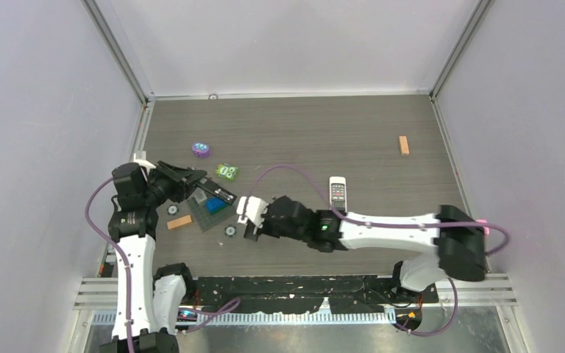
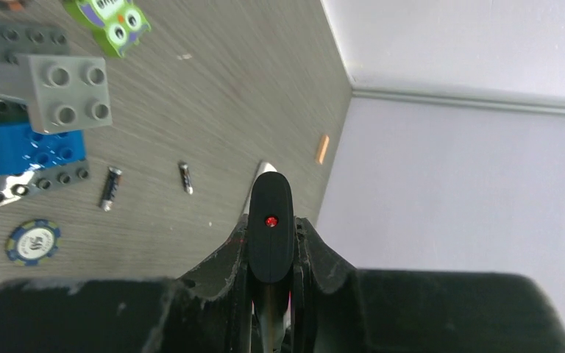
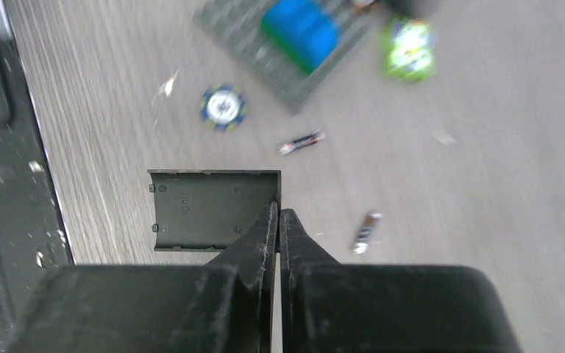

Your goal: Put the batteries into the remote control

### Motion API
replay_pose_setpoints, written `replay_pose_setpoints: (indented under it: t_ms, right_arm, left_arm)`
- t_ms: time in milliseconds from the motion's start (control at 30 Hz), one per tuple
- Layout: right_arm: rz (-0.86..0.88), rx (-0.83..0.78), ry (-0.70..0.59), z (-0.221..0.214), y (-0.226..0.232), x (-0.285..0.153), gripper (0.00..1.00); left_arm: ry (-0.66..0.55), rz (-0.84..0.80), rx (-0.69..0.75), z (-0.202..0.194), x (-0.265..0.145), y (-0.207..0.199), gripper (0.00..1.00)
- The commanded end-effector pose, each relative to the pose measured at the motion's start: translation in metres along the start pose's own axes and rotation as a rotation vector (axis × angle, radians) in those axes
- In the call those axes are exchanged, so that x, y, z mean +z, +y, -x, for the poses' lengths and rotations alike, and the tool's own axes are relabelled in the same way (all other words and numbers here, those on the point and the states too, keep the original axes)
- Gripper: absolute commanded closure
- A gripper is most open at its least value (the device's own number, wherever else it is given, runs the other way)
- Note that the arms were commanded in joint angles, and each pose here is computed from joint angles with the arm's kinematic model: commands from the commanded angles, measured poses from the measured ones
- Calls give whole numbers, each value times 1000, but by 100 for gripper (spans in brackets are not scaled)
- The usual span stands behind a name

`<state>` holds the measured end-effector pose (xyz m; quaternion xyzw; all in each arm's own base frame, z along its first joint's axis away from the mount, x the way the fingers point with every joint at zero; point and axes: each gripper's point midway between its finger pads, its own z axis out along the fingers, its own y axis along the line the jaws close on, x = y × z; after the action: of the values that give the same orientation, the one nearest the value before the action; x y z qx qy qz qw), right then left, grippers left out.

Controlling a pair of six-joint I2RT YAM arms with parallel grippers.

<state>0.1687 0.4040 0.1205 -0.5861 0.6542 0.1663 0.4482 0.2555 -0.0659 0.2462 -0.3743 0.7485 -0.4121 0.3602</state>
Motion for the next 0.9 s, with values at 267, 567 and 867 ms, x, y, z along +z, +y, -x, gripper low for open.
replay_pose_setpoints:
  t_ms: [267, 567, 867]
  right_arm:
    - [-470, 20, -512, 129, -117, -191, 95]
    - [-758, -47, -543, 145, -141, -225, 95]
    - [-953, -213, -530, 167, -131, -235, 95]
  left_arm:
    - [354, -257, -59, -72, 5, -55, 100]
    - [437, -346, -197, -98, -13, -88, 100]
    - [385, -332, -356, -91, -28, -96, 100]
